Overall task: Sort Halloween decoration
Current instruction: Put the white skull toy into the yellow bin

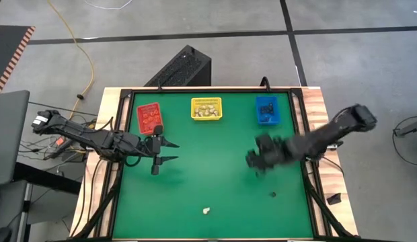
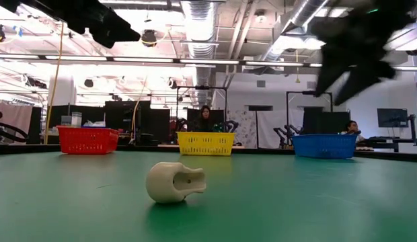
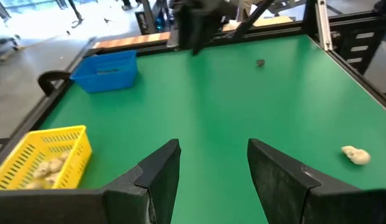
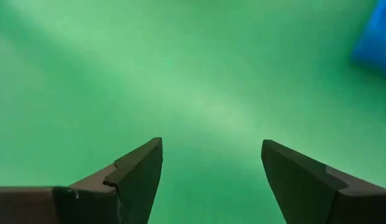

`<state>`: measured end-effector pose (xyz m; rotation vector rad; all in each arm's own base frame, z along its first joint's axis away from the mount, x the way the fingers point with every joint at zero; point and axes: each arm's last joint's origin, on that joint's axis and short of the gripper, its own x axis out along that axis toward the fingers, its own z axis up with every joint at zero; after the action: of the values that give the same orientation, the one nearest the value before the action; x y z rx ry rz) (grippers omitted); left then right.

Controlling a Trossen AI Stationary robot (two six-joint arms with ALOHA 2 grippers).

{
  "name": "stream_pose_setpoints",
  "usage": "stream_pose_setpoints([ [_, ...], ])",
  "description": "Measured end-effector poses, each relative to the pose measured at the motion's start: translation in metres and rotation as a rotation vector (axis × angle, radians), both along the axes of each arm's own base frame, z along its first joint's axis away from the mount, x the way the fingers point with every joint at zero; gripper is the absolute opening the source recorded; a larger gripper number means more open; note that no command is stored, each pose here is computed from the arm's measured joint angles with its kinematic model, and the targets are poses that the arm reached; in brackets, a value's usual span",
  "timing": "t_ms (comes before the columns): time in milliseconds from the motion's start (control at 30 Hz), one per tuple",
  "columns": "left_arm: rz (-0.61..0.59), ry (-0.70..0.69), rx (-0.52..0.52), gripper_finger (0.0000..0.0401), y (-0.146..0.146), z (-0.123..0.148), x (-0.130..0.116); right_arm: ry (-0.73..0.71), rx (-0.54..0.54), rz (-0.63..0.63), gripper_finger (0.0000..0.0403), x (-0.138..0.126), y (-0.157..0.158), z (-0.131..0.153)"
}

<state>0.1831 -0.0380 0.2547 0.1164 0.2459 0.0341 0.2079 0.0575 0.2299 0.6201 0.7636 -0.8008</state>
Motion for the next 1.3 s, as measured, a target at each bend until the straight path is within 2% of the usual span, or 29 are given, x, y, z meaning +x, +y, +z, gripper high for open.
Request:
stream_pose_setpoints([
  [133,-0.024,0.006,-0.024,0.0177,-0.001,0.0,0.0,-0.132,0.031,-0.087,0.0302,-0.015,0.066,-0.025],
  [267,-0.025,-0.002,-0.025,0.0177,-0.001,0.0,0.0,-0.139,0.07,-0.137,0.0302,-0.029,0.106,-0.054],
  [400,-0.018,-0.022,-0.024,0.0177,-0.001,0.002,0.001,-0.048,0.057,-0.148,0.0302,-0.032,0.137,-0.068],
  [533,0.009,-0.038,-0.014,0.0177,0.0,0.003,0.001,0.132,-0.039,-0.167,0.0302,-0.029,0.163,-0.069],
  [733,0.014,-0.029,-0.011,0.0177,0.0,0.003,0.001,0.219,-0.157,-0.181,0.0302,-0.016,0.202,-0.085],
  [967,0.021,-0.019,-0.039,0.0177,0.0,0.001,0.0,0.265,-0.241,-0.198,0.0301,-0.007,0.224,-0.125],
  [1067,0.022,-0.019,-0.044,0.0177,0.0,0.001,0.0,0.282,-0.275,-0.191,0.0301,-0.008,0.229,-0.133],
  [1167,0.03,-0.024,-0.045,0.0177,0.001,0.002,0.001,0.295,-0.318,-0.174,0.0301,-0.013,0.228,-0.129],
  [1300,0.063,-0.041,-0.042,0.0177,0.002,0.003,0.001,0.299,-0.386,-0.144,0.0301,-0.017,0.218,-0.101],
])
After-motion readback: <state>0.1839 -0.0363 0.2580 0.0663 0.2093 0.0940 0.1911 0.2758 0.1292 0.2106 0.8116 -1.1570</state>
